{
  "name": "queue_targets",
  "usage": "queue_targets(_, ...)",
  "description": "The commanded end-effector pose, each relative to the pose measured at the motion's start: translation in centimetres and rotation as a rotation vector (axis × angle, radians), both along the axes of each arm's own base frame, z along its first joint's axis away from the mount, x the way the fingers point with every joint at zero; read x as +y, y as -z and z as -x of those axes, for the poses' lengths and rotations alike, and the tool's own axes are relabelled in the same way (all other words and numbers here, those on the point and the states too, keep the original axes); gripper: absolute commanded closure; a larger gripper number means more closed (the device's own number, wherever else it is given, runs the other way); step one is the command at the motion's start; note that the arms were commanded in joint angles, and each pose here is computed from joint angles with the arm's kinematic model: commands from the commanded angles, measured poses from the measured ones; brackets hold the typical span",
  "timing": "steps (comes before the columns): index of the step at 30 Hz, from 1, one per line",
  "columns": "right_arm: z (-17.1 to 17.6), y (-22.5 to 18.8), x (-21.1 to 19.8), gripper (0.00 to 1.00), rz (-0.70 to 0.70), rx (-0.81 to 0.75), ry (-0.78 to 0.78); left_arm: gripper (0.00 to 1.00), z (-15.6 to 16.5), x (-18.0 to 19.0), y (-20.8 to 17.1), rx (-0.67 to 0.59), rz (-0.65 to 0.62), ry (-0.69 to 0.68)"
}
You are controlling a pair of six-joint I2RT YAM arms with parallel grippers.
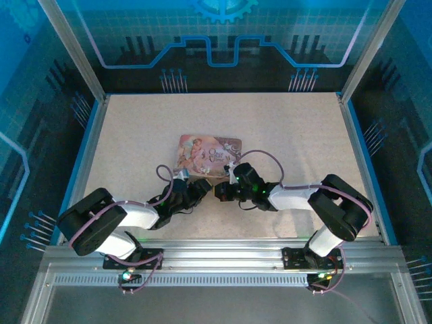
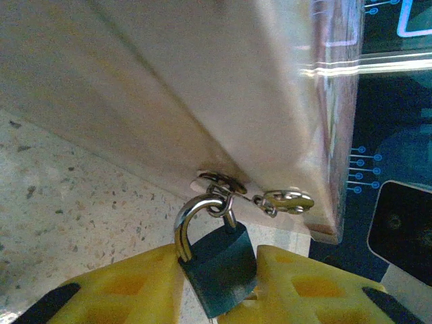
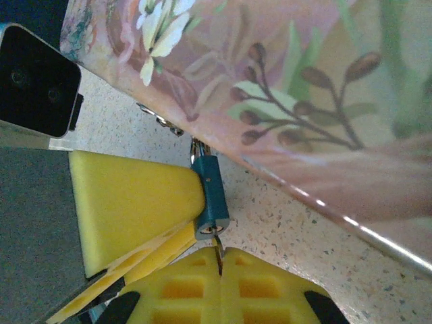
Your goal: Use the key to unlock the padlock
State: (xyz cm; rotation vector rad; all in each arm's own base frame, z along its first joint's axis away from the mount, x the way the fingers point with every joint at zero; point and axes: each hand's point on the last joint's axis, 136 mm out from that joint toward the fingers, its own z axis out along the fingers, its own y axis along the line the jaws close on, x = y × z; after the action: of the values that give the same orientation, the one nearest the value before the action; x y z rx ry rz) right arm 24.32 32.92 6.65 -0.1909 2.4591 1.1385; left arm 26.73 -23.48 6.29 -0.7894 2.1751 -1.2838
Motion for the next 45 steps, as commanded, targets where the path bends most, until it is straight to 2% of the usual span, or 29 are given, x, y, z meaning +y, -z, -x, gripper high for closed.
queue_targets(1, 0.7, -2.4, 2.2, 0.96, -0.098, 0.003, -0.038, 0.69, 0.5, 0.1, 0.7, 0.032, 0.019, -0.017)
queue_targets(6, 0.9, -2.5, 2.7, 0.95, -0.134, 0.047, -0.017, 0.69, 0.5, 0.0, 0.1, 0.022, 0.040, -0.021)
queue_targets(8, 0.9, -2.6, 2.6, 0.94, -0.142, 0.053, -0.007, 0.73, 0.5, 0.0, 0.1, 0.020, 0.038, -0.023)
queue_targets(13, 0.9, -2.9, 2.4, 0.91, -0.148, 0.044, -0.002, 0.88, 0.6, 0.4, 0.0, 0.017, 0.037, -0.035)
queue_targets(15, 0.9, -2.9, 2.1, 0.89, -0.133, 0.027, 0.002, 0.90, 0.7, 0.5, -0.1, 0.018, 0.033, -0.038)
queue_targets(26, 1.5, -2.0, -0.8, 0.66, -0.012, -0.035, 0.000, 0.92, 0.6, 0.6, -1.1, 0.005, 0.031, -0.041)
queue_targets(31, 1.6, -2.9, -2.9, 0.54, 0.090, -0.149, -0.021, 0.91, 0.6, 0.5, -1.5, 0.006, 0.034, -0.037)
queue_targets(34, 1.3, -4.4, -4.1, 0.46, 0.154, -0.265, -0.047, 0.91, 0.6, 0.5, -1.8, 0.005, 0.035, -0.039)
queue_targets(38, 0.6, -6.6, -5.7, 0.29, 0.250, -0.436, -0.075, 0.90, 0.7, 0.6, -2.0, 0.018, 0.039, -0.049)
queue_targets(42, 0.2, -8.7, -6.7, 0.18, 0.324, -0.598, -0.115, 0.90, 0.6, 0.7, -2.4, 0.034, 0.041, -0.058)
queue_targets(45, 0.0, -9.5, -7.0, 0.14, 0.374, -0.696, -0.161, 0.90, 0.7, 0.8, -2.5, 0.052, 0.038, -0.068)
